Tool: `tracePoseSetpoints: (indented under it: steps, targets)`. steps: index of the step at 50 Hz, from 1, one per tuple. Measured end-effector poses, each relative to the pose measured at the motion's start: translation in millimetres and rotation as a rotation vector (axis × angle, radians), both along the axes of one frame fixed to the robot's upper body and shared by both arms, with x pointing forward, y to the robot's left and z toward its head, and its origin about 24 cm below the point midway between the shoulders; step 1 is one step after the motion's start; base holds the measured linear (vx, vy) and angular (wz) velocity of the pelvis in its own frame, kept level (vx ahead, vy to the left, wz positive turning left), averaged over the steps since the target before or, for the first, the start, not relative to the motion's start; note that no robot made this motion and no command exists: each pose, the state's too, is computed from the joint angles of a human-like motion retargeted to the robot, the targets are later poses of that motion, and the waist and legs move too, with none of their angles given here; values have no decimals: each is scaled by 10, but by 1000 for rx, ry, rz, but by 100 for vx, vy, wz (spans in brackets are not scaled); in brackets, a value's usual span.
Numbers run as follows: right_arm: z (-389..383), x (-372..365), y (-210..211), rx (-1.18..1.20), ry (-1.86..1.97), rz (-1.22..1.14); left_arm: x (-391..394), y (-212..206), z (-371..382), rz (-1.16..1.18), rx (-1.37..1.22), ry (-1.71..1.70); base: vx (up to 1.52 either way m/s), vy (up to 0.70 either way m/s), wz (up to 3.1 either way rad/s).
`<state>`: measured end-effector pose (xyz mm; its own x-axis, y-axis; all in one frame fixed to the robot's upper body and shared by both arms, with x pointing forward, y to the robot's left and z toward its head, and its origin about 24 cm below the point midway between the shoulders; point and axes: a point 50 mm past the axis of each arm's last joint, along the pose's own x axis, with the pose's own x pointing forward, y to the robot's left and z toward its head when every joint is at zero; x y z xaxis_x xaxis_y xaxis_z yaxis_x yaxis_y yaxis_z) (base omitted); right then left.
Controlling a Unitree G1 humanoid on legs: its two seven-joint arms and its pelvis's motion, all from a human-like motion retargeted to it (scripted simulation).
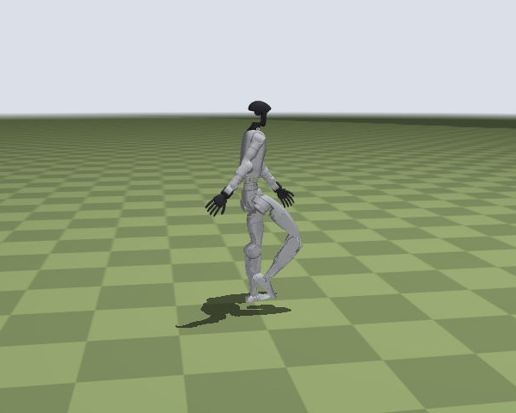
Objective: Upper body actions
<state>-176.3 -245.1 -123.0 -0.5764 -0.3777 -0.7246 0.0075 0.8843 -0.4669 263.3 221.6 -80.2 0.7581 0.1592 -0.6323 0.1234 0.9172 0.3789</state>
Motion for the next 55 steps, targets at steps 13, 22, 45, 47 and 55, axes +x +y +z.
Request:
tracePoseSetpoints:
  steps: [13,22,45,47,55]
  targets:
    - [-518,2063,431,513,-314,689,-2879,-100,-957,486,-245,888,8,-9,-30]
    - [437,4549,929,411,-1077,1370,-4302,-368,-571,941,-412,1335,-13,-18,-25]
    - [-419,1351,61,281,-193,655,-1811,-76,-885,564,-267,616,11,10,13]
    - [-316,1068,-145,176,-148,441,-882,37,-587,398,-303,361,-54,31,94]
    - [98,-128,-84,-18,66,16,325,48,306,128,-50,-158,9,-4,13]
